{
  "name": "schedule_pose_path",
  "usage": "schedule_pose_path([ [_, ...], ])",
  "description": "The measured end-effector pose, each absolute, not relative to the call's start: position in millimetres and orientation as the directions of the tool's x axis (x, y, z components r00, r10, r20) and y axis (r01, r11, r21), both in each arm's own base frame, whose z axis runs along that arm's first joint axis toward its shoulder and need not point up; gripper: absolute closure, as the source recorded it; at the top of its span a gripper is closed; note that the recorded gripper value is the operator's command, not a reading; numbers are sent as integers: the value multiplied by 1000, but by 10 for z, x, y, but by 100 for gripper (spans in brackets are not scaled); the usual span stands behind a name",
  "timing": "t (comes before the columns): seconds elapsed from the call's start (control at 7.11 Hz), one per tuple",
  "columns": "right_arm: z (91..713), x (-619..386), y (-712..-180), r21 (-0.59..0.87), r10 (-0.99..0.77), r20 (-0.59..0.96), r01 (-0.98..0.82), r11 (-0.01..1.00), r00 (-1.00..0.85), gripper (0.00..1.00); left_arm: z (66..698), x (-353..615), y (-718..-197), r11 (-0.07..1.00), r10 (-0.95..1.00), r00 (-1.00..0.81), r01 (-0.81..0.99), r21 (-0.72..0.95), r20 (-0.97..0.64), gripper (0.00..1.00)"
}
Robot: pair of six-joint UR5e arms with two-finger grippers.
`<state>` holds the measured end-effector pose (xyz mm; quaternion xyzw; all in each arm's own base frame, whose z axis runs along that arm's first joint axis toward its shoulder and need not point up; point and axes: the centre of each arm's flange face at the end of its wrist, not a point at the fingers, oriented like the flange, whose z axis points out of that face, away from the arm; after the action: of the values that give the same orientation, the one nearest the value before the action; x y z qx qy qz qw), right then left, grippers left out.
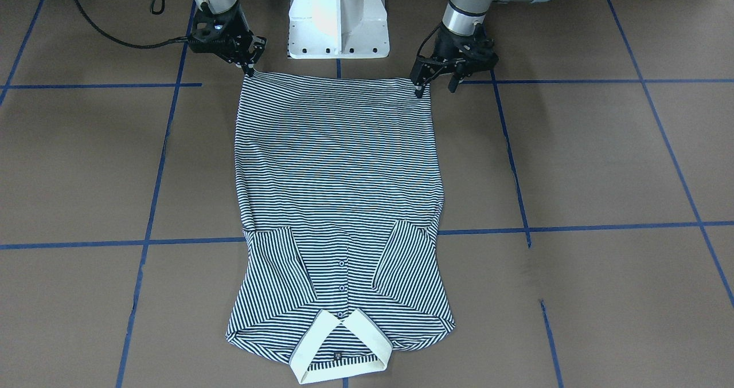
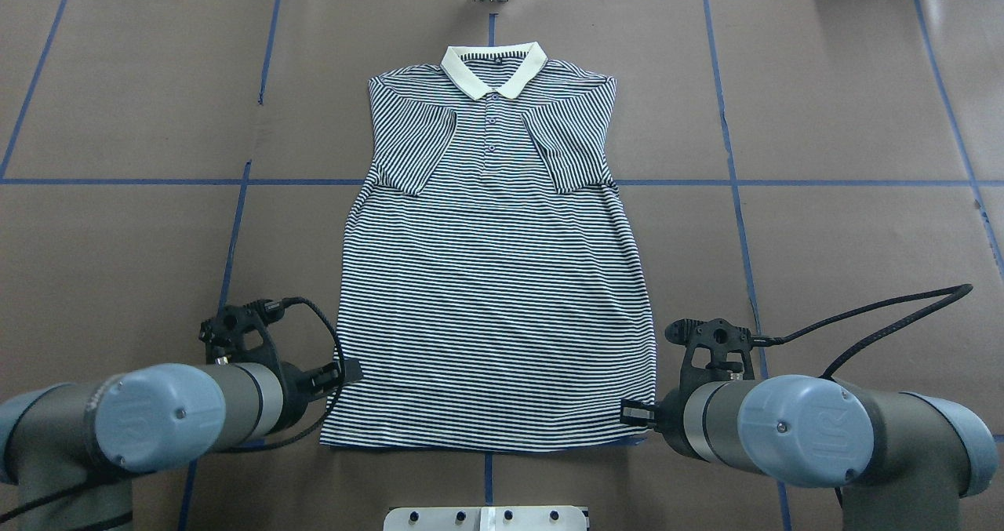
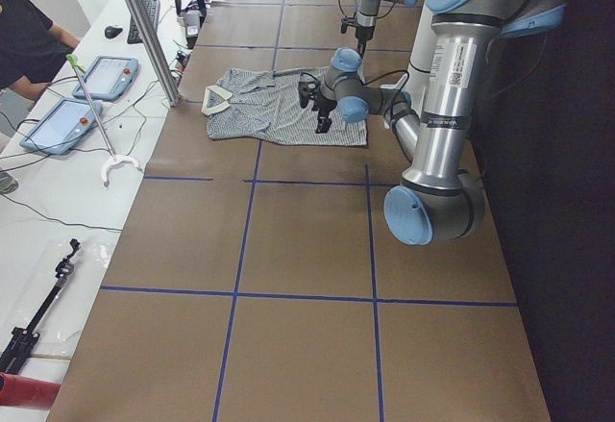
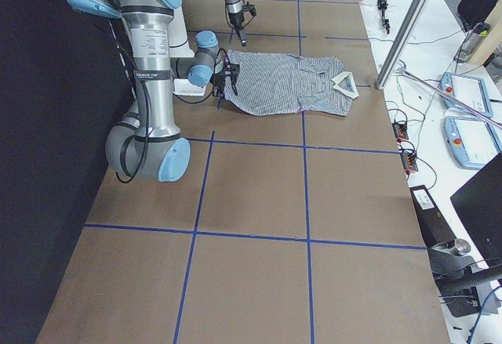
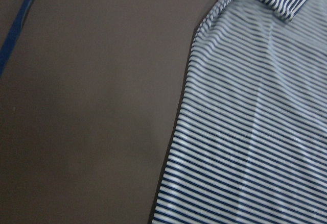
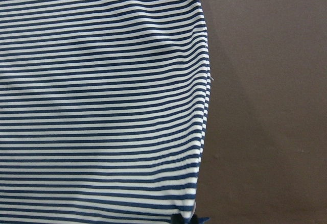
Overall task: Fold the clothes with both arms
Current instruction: 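Move both grippers to the hem corners nearest the robot, then grasp the hem corners with both grippers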
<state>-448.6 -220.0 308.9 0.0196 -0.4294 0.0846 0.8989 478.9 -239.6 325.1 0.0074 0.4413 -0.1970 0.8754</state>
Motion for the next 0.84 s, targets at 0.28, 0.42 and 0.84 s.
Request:
schedule_pose_path([
  [0.28, 3057, -4467, -2224, -46, 139, 780, -166, 985, 611, 100, 3332, 4971, -2069, 917, -371, 562, 349, -195, -739, 10],
  [0.42, 3040, -4452, -2247, -50, 142, 782, -167, 985, 607, 100, 3351, 4998, -2030, 916, -374, 570, 348, -197, -732, 11],
  [0.84, 3033, -4424, -2298, -52, 149, 783, -175, 983, 604, 100, 3430, 5054, -2011, 916, -377, 594, 353, -191, -711, 19],
])
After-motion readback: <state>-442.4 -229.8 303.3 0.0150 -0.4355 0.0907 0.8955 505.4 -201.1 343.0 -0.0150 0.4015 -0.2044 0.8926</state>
